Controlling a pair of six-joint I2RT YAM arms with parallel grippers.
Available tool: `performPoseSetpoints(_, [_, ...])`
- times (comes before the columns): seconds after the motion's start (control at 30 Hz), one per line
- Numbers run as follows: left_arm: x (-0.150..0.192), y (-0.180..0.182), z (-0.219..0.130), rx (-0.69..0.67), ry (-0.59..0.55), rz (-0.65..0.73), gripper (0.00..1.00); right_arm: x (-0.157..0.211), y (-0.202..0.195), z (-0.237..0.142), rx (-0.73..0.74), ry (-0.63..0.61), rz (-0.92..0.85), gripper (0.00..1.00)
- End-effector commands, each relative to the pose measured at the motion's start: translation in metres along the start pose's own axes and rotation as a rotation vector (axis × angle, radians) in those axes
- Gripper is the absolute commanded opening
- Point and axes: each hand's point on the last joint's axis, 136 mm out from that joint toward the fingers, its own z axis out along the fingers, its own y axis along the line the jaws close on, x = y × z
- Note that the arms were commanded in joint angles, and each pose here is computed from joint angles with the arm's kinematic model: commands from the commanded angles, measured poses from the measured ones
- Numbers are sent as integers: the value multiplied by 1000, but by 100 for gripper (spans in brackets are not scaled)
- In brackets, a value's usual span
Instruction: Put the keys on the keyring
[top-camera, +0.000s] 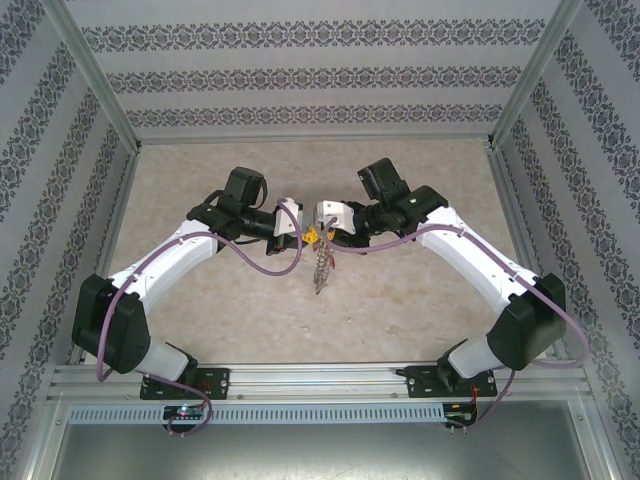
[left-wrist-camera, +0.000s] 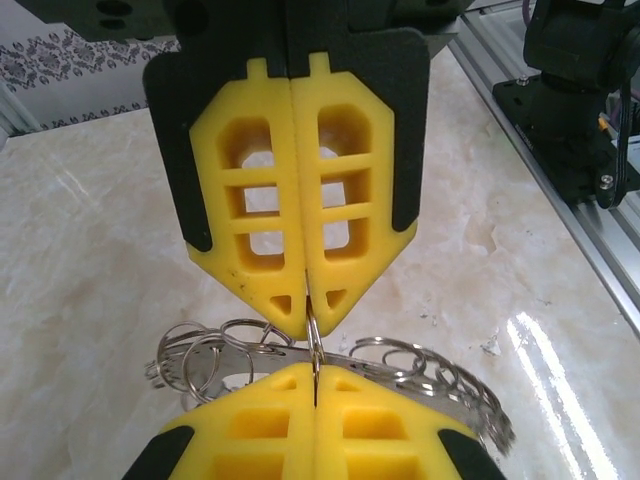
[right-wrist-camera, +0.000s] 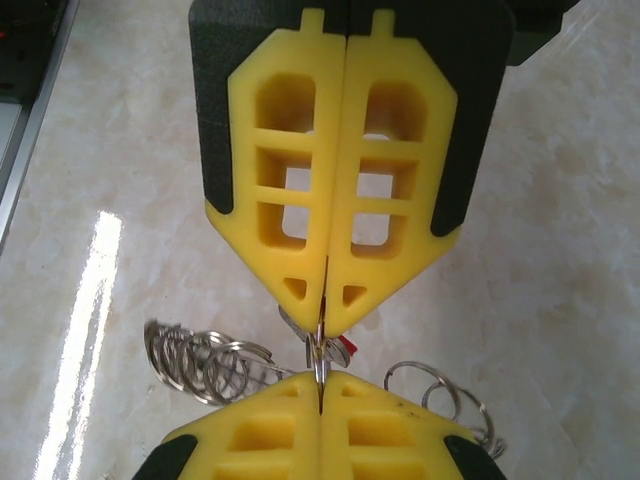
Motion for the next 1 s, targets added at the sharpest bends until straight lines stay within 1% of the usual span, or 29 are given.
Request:
performPoseSetpoints(0.0, [4,-6,-1,2,40,37,0,-18,0,-15,9,-107,-29,0])
performPoseSetpoints(0.17, [13,-4,-1,-35,63,49,0,-24,-6,-24,25,-194,24,0])
performPoseSetpoints(0.27, [15,-4,0,-52,55,51,0,-26,-12,-27,42,-248,63,0])
performPoseSetpoints(0.4, [18,-1,2,-75,42,29,0,-33,-21,-33,74,-351,112,0])
performPoseSetpoints(0.57, [19,2,5,-99,10,2,0,-41,-37,-40,134,-466,180,0])
performPoseSetpoints(0.77, [15,11,8,-148,-47,-37,0,-53,-49,-43,168,-618,280,0])
performPoseSetpoints(0.87, [10,17,9,-183,-80,-50,0,-57,-53,-38,179,-671,331,0])
performPoseSetpoints(0.97, [7,18,12,-186,-105,-63,0,-64,-55,-29,193,-699,367,0])
